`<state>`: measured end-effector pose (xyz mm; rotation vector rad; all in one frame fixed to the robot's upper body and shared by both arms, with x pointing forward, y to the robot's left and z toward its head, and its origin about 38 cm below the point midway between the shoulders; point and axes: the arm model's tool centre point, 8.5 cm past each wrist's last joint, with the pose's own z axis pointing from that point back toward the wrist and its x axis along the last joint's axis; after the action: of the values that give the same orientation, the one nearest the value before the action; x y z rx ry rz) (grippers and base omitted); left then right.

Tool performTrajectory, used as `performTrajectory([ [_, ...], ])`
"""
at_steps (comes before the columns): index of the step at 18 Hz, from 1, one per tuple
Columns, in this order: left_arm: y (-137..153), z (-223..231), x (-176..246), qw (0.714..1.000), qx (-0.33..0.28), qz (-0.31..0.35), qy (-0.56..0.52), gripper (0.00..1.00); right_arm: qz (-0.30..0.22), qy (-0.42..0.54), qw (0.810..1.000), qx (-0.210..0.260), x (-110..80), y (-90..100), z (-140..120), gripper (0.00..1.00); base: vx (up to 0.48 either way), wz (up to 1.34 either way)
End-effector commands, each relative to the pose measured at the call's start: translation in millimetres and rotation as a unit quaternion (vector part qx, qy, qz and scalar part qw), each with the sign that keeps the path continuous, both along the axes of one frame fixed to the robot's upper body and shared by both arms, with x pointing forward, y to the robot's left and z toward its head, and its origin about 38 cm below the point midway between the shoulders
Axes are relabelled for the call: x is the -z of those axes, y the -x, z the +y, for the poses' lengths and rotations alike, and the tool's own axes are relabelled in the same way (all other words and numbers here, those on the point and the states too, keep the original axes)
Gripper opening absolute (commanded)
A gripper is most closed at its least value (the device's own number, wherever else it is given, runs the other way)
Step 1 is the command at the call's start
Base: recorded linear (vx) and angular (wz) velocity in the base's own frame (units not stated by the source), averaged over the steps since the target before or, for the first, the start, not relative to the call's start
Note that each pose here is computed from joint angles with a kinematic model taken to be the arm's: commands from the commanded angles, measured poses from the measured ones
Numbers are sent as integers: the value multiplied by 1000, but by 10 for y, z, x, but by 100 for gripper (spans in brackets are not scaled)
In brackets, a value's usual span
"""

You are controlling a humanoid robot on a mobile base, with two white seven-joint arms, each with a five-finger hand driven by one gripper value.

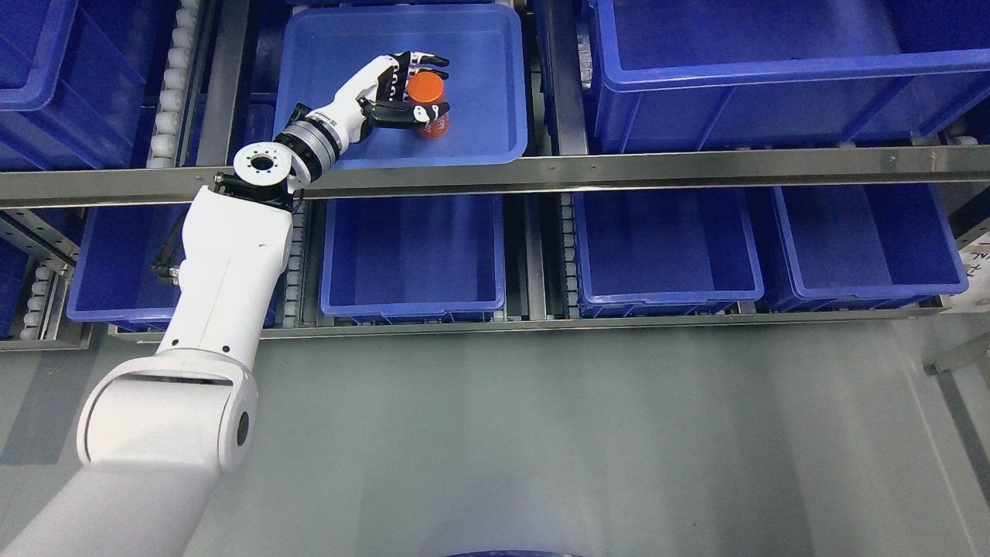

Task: Grab orange capacitor from left shelf to right desk

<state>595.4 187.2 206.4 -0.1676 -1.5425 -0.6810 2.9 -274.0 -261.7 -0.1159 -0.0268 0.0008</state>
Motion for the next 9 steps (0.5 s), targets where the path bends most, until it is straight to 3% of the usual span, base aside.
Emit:
performTrajectory([
  [1,-22,269,-24,999,-31,-5,39,11,3,9,1000,4,-9,73,-114,100,0,0],
  [3,-27,353,-75,997,-42,-19,59,7,2,9,1000,4,-9,72,-114,100,0,0],
  [9,29,673,-467,982,-84,-98,140,7,2,9,1000,4,-9,72,-114,100,0,0],
])
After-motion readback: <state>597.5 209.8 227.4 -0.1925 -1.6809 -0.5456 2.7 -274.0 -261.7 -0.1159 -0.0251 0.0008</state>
